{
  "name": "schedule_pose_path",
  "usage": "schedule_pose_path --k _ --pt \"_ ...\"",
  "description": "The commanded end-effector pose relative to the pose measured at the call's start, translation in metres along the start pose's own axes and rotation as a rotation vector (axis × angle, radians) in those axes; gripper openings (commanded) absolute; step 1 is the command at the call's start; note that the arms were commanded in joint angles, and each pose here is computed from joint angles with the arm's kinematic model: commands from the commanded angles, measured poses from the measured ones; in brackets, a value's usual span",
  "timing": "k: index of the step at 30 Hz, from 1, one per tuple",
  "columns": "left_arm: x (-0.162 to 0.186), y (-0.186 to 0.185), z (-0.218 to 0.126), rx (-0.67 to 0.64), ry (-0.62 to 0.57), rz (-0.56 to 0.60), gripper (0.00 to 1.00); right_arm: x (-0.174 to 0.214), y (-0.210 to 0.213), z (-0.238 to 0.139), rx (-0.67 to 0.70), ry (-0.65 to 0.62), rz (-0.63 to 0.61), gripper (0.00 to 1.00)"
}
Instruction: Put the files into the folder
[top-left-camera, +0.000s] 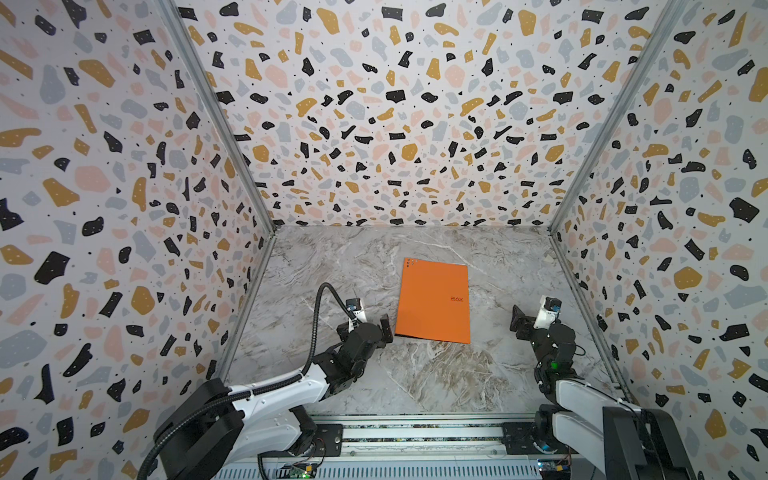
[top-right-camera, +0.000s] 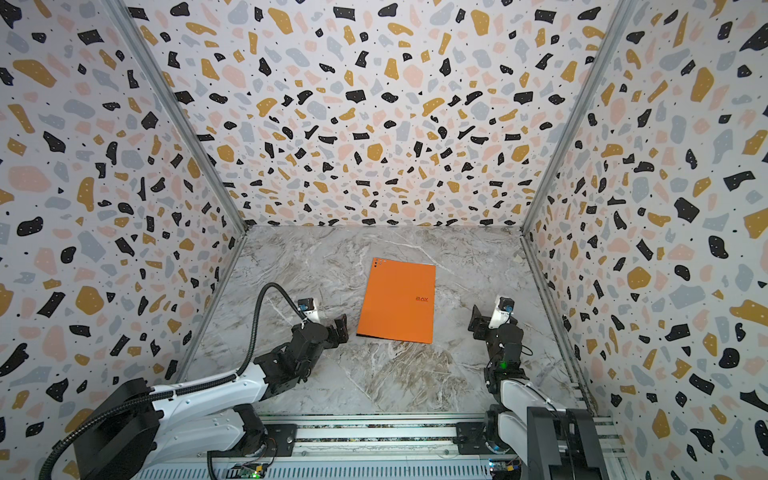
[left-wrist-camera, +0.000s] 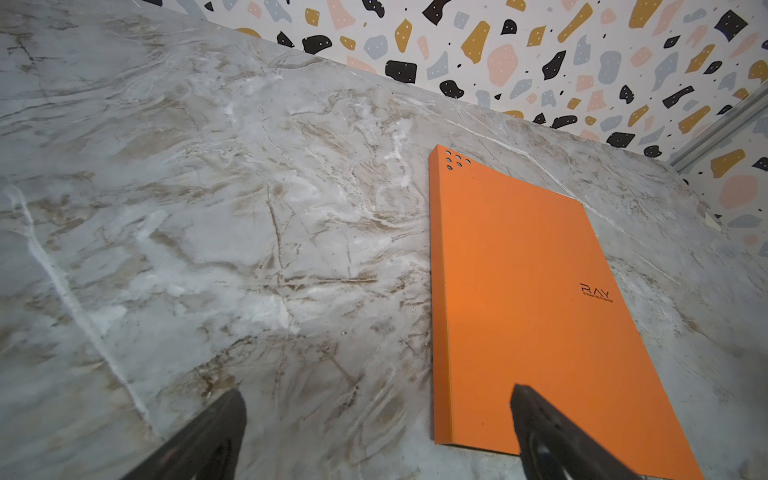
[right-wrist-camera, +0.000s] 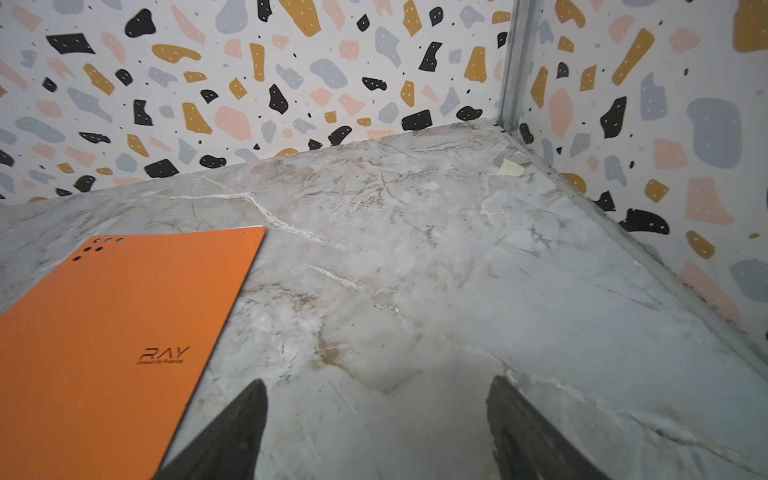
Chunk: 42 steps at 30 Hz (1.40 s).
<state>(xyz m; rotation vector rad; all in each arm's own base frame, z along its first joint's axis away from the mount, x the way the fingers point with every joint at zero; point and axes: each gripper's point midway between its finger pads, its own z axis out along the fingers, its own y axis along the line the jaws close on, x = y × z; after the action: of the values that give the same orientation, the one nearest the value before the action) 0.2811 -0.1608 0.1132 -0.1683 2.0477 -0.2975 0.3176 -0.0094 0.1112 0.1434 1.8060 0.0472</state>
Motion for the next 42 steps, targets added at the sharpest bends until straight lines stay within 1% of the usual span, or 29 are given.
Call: schedule_pose_path --k 1,5,8,10,12,23,25,26,27,28,29,31,32,33,35,39,42 --pt "-0.003 0.011 -0.001 -0.023 -0.019 -0.004 0.99 -0.040 -0.004 0.004 0.063 -0.154 -0.040 0.85" --pt "-0.003 0.026 -0.004 -0.074 -0.027 -0.009 1.00 -0.044 -0.003 0.012 0.092 -0.179 -0.071 0.86" --pt "-0.004 0.032 -0.006 -0.100 -0.037 -0.001 1.00 -0.038 -0.003 0.018 0.098 -0.173 -0.078 0.87" --pt "-0.006 0.036 -0.006 -0.116 -0.044 -0.001 0.99 -0.038 -0.003 0.020 0.105 -0.181 -0.080 0.89" --pt "-0.010 0.040 -0.008 -0.135 -0.057 -0.004 0.99 -0.035 -0.002 0.024 0.102 -0.155 -0.085 0.91" --pt "-0.023 0.062 -0.013 -0.192 -0.103 -0.028 1.00 -0.033 0.000 0.028 0.098 -0.143 -0.094 0.96" --pt "-0.023 0.065 -0.013 -0.198 -0.101 -0.027 1.00 -0.033 0.005 0.028 0.071 -0.144 -0.103 0.97" --pt "-0.023 0.066 -0.012 -0.198 -0.101 -0.028 1.00 -0.031 0.011 0.026 0.035 -0.151 -0.121 0.97" --pt "-0.023 0.067 -0.012 -0.199 -0.100 -0.029 0.99 -0.033 0.015 0.023 0.016 -0.191 -0.131 0.97" --pt "-0.024 0.067 -0.012 -0.198 -0.097 -0.027 0.99 -0.035 0.014 0.018 0.033 -0.238 -0.140 1.00" --pt "-0.024 0.067 -0.011 -0.198 -0.096 -0.025 1.00 -0.034 0.016 0.019 0.034 -0.234 -0.151 1.00" --pt "-0.027 0.069 -0.012 -0.208 -0.097 -0.013 0.99 -0.027 0.017 0.030 0.038 -0.159 -0.156 0.99" --pt "-0.029 0.072 -0.012 -0.221 -0.103 -0.007 1.00 -0.022 0.016 0.037 0.037 -0.118 -0.157 0.99" --pt "-0.032 0.074 -0.012 -0.235 -0.110 -0.001 0.99 -0.021 0.016 0.044 0.042 -0.102 -0.156 0.99" --pt "-0.041 0.084 -0.014 -0.286 -0.130 0.026 0.99 -0.021 0.017 0.042 0.039 -0.106 -0.158 0.99" --pt "-0.072 0.119 -0.020 -0.480 -0.198 0.085 1.00 -0.022 0.016 0.042 0.042 -0.107 -0.157 0.99" --pt "-0.093 0.137 -0.013 -0.514 -0.219 0.078 1.00 -0.022 0.016 0.042 0.043 -0.110 -0.156 0.99"
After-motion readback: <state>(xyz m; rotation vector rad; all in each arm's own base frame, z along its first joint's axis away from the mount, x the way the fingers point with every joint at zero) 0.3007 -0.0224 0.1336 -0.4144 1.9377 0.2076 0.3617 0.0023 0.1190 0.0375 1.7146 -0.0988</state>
